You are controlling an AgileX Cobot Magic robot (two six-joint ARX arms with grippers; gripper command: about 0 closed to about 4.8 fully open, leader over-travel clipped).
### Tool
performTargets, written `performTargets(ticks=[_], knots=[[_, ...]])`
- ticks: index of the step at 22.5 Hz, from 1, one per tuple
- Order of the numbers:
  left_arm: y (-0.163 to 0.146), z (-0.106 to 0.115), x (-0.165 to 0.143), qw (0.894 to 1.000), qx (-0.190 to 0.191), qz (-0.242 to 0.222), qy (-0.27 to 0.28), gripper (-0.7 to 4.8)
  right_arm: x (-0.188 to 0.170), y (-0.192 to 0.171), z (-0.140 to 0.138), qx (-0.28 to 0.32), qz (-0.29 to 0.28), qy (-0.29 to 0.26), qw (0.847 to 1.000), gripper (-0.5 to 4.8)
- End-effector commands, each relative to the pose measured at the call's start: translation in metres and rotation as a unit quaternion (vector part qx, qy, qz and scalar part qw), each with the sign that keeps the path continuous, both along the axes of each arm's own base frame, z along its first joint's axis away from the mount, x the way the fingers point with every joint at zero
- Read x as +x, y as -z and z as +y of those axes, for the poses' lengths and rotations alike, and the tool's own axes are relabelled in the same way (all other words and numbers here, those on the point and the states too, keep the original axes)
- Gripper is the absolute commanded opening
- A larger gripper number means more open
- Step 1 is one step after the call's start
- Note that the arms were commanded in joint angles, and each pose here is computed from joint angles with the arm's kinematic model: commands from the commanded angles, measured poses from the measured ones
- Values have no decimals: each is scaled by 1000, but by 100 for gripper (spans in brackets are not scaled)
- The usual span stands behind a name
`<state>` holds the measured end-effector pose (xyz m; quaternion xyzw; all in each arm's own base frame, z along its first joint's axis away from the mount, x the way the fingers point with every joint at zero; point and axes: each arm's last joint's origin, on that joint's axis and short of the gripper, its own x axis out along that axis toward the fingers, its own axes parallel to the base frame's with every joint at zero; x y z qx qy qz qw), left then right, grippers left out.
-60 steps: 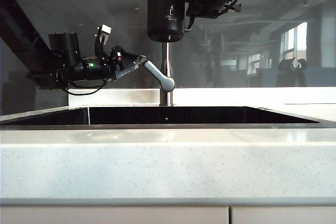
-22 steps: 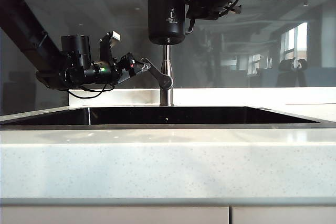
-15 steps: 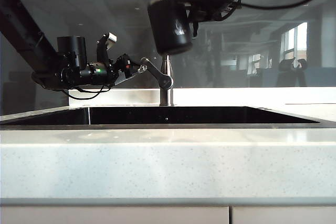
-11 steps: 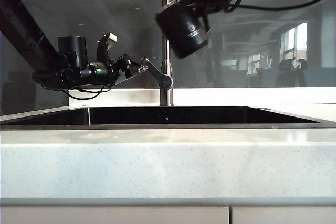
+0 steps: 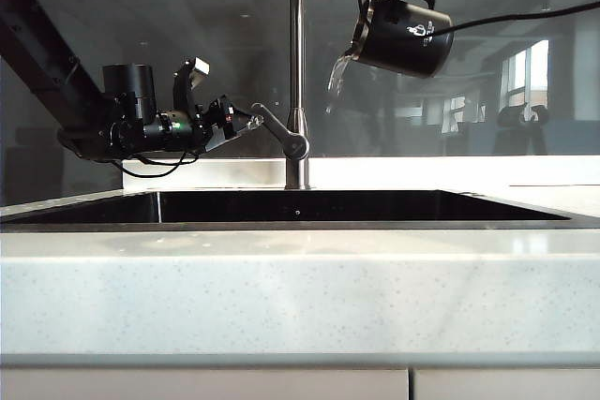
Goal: Pick up the mug next to the sink, go to the faucet to get some water, pour the water into the sink, and finally put the mug back to its place.
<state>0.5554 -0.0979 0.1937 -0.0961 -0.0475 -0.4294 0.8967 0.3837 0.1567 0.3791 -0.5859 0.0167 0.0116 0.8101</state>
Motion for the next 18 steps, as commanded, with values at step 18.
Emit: performTargets(ticks=[18], knots=[[-4,1,0,1000,-3,-6,-5,371,-17,-24,18,-286,-69,-14,956,-5]])
